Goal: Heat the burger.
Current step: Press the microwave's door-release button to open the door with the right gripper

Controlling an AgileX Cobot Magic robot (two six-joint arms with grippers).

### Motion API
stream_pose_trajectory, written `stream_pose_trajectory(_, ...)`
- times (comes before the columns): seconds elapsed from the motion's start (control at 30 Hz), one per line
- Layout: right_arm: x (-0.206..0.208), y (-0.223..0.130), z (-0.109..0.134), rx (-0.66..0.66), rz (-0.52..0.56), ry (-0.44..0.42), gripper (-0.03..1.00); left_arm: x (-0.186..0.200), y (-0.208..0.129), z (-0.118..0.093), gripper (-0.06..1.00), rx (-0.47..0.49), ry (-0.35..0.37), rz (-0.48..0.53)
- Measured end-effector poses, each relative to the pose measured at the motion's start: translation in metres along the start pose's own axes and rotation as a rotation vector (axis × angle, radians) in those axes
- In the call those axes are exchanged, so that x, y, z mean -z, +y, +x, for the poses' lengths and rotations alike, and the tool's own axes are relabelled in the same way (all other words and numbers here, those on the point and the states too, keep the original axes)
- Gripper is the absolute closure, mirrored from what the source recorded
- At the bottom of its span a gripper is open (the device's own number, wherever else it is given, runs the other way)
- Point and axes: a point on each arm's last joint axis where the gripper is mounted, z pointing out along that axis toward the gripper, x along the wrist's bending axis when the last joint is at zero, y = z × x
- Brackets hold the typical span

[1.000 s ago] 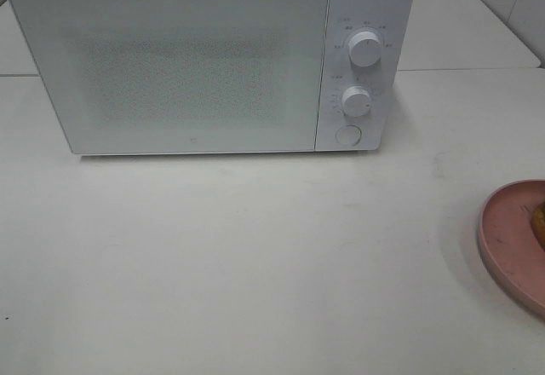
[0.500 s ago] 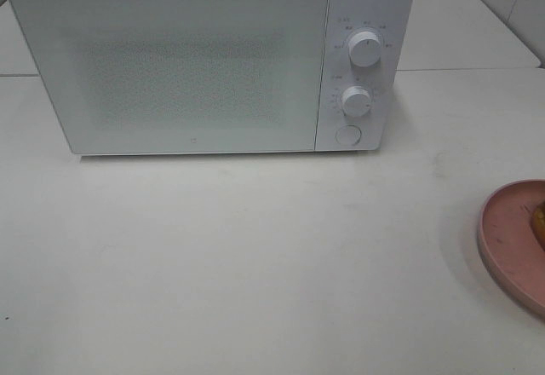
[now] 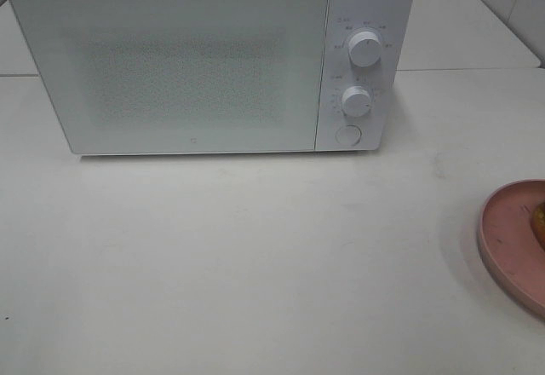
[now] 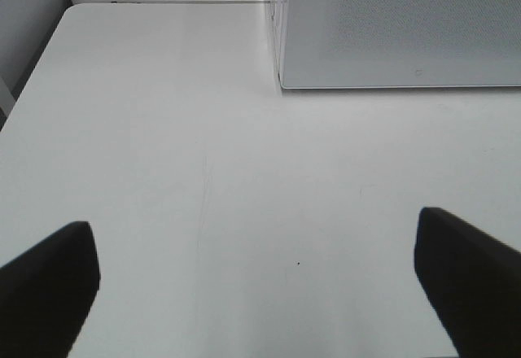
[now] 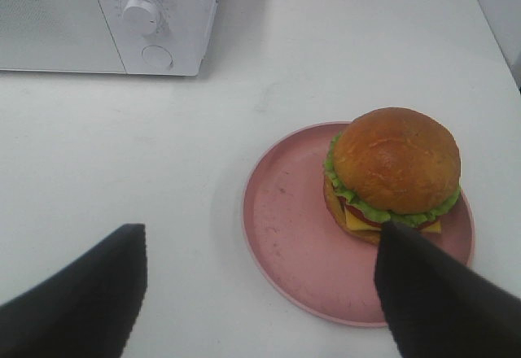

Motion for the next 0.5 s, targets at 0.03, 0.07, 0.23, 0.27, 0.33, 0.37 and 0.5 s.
stream_pose_trajectory(0.03,-0.006,0.005,0.001,0.002,0.011,0.000,0.22,0.000,0.000,0.000,-0.05,0.000,0.000,0.000)
stream_pose_trajectory(0.07,-0.006,0.005,0.001,0.002,0.011,0.000,0.22,0.000,0.000,0.000,-0.05,0.000,0.000,0.000)
stream_pose_trajectory(0.23,-0.016,0.015,0.002,0.006,0.010,0.003,0.22,0.000,0.000,0.000,-0.05,0.000,0.000,0.000)
stream_pose_trajectory(0.27,-0.022,0.018,0.003,0.008,0.007,0.004,0.22,0.000,0.000,0.000,-0.05,0.000,0.000,0.000)
stream_pose_trajectory(0.33,-0.029,0.021,0.004,0.010,0.002,0.007,0.22,0.000,0.000,0.000,-0.05,0.000,0.000,0.000)
stream_pose_trajectory(0.37,-0.033,0.022,0.004,0.011,0.001,0.008,0.22,0.000,0.000,0.000,-0.05,0.000,0.000,0.000)
stream_pose_trajectory(0.5,-0.044,0.023,0.005,0.014,-0.001,0.011,0.22,0.000,0.000,0.000,-0.05,0.000,0.000,0.000)
